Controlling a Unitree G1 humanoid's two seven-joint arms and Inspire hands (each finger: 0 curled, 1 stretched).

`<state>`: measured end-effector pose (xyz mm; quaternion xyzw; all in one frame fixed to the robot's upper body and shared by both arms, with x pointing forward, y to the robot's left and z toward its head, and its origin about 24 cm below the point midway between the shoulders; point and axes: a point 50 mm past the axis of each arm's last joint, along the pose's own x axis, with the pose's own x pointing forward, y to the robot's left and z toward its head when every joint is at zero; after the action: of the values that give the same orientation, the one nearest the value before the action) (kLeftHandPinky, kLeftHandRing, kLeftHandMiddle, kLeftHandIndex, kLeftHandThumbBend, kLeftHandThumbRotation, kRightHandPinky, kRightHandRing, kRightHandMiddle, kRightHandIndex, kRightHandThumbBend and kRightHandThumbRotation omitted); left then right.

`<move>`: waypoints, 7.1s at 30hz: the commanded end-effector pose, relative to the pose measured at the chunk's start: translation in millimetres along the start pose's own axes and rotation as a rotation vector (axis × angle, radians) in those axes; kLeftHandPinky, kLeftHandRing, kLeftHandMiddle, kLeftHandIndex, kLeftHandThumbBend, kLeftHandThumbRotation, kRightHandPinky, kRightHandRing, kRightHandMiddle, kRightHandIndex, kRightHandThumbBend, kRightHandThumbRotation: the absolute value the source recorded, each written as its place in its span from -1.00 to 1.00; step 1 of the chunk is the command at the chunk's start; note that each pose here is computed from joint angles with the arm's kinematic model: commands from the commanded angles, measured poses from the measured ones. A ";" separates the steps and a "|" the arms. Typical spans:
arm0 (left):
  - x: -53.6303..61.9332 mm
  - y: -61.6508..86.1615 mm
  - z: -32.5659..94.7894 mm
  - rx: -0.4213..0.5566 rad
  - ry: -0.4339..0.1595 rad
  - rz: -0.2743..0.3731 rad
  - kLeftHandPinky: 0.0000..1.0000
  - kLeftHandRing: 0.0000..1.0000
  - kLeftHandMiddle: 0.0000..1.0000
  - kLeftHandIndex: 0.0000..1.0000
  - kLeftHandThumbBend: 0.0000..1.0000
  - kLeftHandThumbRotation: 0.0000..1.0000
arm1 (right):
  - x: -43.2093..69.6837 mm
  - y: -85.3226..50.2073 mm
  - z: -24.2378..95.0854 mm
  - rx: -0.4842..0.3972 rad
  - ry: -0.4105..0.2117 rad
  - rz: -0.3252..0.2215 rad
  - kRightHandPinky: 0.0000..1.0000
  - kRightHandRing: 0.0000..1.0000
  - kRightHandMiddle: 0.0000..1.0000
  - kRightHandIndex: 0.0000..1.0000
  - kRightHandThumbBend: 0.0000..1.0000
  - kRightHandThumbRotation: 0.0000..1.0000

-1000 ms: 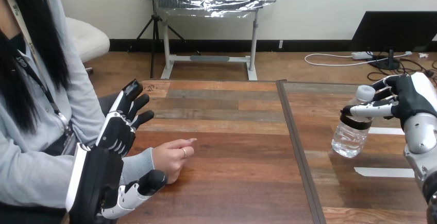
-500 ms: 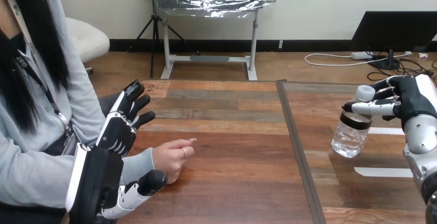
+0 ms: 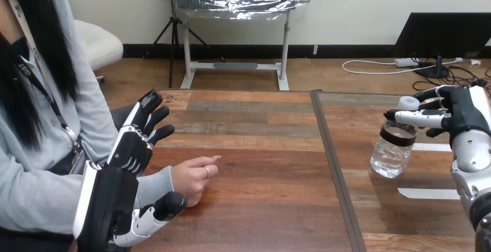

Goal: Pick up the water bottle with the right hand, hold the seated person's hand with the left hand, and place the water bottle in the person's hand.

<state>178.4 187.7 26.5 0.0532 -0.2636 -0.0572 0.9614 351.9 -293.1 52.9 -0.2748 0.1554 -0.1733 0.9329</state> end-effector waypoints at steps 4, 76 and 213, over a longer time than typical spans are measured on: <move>16.5 0.1 6.4 0.006 -0.085 -0.002 0.65 0.82 0.88 0.84 1.00 0.37 | 5.4 -4.3 32.1 0.092 -0.106 -0.024 -0.32 -0.17 0.00 0.03 0.65 -1.00; 20.2 3.1 4.2 0.014 -0.068 -0.023 0.74 0.87 0.92 0.84 1.00 0.36 | 6.9 0.1 38.9 0.086 -0.100 0.057 0.38 0.49 0.50 0.52 0.85 -0.78; 10.9 4.3 12.5 0.014 -0.091 -0.006 0.64 0.83 0.87 0.80 1.00 0.37 | -14.2 49.4 -13.7 -0.035 0.028 0.204 0.53 0.67 0.75 0.82 0.93 -0.60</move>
<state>175.6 189.4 25.5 0.0534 -0.2595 -0.0626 0.9622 336.3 -261.8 6.3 -0.2721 0.2240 -0.0751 0.9328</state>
